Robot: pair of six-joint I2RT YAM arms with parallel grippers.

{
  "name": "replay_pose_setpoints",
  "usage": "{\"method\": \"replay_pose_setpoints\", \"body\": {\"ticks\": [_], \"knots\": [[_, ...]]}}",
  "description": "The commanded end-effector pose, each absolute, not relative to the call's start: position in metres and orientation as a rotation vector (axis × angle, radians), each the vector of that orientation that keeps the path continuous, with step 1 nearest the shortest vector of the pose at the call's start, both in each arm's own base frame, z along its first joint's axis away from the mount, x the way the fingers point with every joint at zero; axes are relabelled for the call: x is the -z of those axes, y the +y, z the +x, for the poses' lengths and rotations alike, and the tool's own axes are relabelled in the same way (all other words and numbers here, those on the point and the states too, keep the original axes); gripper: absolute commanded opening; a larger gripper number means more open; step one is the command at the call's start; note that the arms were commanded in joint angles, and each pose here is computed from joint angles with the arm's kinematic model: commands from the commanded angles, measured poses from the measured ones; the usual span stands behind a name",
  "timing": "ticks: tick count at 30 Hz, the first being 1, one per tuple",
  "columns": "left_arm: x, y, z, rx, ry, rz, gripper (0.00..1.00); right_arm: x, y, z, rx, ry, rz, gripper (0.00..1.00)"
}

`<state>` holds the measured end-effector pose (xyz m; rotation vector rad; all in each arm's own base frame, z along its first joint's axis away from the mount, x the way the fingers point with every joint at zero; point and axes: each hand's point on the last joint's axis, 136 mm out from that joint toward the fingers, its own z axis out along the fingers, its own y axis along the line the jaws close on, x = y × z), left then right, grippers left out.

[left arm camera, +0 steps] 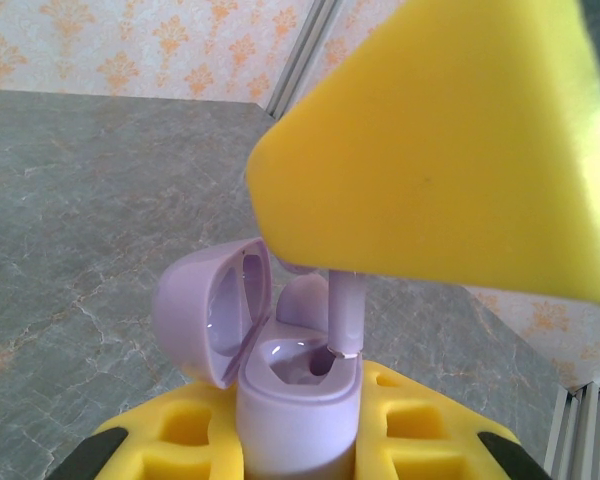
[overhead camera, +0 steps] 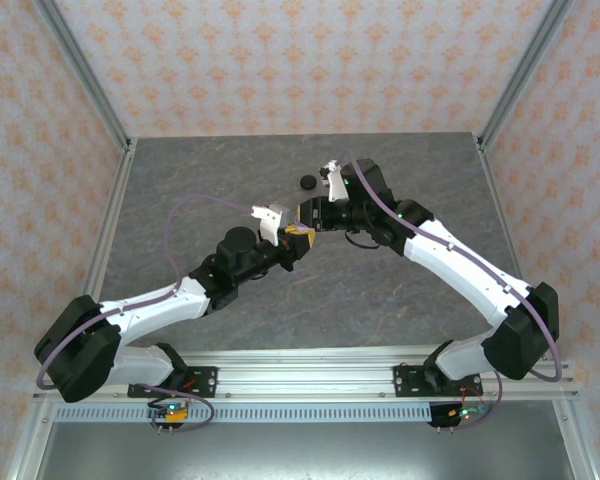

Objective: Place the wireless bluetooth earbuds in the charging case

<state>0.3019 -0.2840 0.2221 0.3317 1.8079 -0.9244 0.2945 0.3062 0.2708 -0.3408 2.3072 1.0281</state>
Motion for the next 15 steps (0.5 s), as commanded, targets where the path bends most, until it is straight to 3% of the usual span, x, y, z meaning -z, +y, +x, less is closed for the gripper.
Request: {"method": "replay_pose_setpoints", "body": {"ticks": [1,15], "knots": [[-0.2518,-0.2864,0.307,0.943,1.733,0.3,0.13,-0.2585,0.306,0.2854,-1.02,2.349,-0.377,0.21],[-0.2547,-0.2835,0.3081,0.938,1.733,0.277,0.13,-0.2595,0.302,0.2785,-1.03,2.34,-0.385,0.21]]}}
